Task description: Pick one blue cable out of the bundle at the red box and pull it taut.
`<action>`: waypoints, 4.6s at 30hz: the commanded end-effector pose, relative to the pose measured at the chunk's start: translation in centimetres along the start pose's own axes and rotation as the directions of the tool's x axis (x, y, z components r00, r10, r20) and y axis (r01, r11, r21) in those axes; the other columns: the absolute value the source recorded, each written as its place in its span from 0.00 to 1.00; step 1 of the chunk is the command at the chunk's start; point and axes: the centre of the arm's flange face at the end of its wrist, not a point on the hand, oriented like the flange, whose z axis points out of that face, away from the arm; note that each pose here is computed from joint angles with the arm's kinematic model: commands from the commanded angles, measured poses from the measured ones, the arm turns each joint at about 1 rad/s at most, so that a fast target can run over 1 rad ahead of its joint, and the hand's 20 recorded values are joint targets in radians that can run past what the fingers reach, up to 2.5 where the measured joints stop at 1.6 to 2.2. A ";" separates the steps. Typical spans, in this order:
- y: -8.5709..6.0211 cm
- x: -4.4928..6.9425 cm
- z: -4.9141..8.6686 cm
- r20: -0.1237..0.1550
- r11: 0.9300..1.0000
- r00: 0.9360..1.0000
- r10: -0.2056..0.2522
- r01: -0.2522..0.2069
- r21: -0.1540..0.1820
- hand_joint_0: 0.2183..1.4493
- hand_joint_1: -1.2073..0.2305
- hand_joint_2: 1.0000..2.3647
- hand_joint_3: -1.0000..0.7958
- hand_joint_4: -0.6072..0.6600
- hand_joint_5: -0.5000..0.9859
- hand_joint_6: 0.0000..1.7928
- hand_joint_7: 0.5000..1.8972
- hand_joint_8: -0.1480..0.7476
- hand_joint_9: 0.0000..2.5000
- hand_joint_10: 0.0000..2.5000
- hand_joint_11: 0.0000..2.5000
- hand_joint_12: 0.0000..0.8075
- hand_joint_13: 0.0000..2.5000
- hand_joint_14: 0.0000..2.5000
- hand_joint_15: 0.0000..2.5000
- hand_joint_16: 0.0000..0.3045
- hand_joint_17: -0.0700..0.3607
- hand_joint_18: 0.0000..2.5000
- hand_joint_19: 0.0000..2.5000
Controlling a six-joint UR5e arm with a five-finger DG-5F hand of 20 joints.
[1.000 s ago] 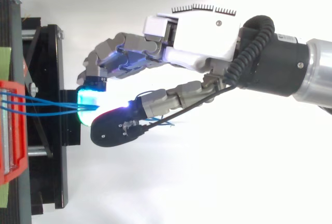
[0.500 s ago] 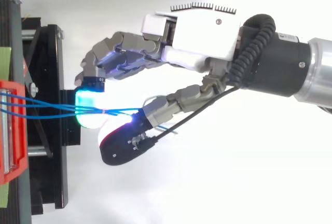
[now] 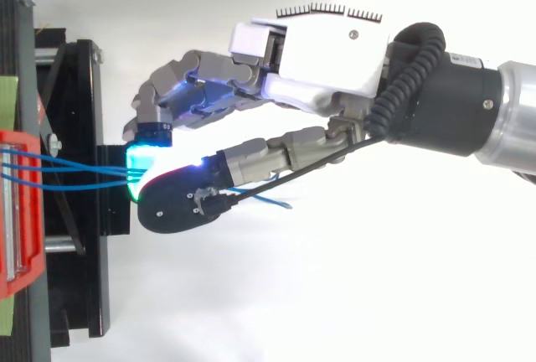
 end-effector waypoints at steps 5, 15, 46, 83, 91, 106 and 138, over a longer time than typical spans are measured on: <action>0.1 0.0 0.0 0.001 1.000 1.000 0.001 -0.001 -0.001 0.32 0.29 0.01 0.51 0.59 0.24 0.50 0.44 0.59 0.24 0.00 0.09 0.50 0.15 0.00 0.03 0.20 0.48 0.20 0.07; 0.0 0.0 0.0 -0.002 1.000 1.000 0.000 0.000 0.000 0.38 0.21 0.01 0.46 0.52 0.23 0.51 0.41 0.55 0.23 0.00 0.09 0.47 0.14 0.00 0.03 0.19 0.46 0.20 0.06; 0.0 0.0 0.0 -0.002 1.000 1.000 0.000 0.000 0.000 0.23 0.29 0.00 0.28 0.59 0.22 0.48 0.35 0.52 0.20 0.00 0.08 0.49 0.10 0.00 0.02 0.20 0.48 0.16 0.07; 0.2 0.0 0.1 0.002 1.000 1.000 0.006 -0.006 -0.004 0.45 0.16 0.00 0.32 0.50 0.20 0.50 0.38 0.44 0.17 0.00 0.05 0.45 0.08 0.00 0.00 0.18 0.45 0.14 0.02; 0.2 0.0 0.1 0.002 1.000 1.000 0.006 -0.006 -0.004 0.19 0.17 0.00 0.28 0.59 0.20 0.48 0.29 0.48 0.16 0.00 0.06 0.50 0.07 0.00 0.02 0.21 0.50 0.13 0.05; 0.2 0.0 0.1 0.002 1.000 1.000 0.006 -0.006 -0.004 0.26 0.36 0.00 0.32 0.57 0.22 0.46 0.36 0.50 0.21 0.00 0.06 0.47 0.08 0.00 0.02 0.19 0.47 0.12 0.06; 0.2 0.1 0.1 0.001 1.000 1.000 0.006 -0.006 -0.004 0.20 0.41 0.42 0.49 0.45 0.25 0.49 0.48 0.52 0.28 0.00 0.04 0.53 0.14 0.00 0.03 0.24 0.55 0.17 0.07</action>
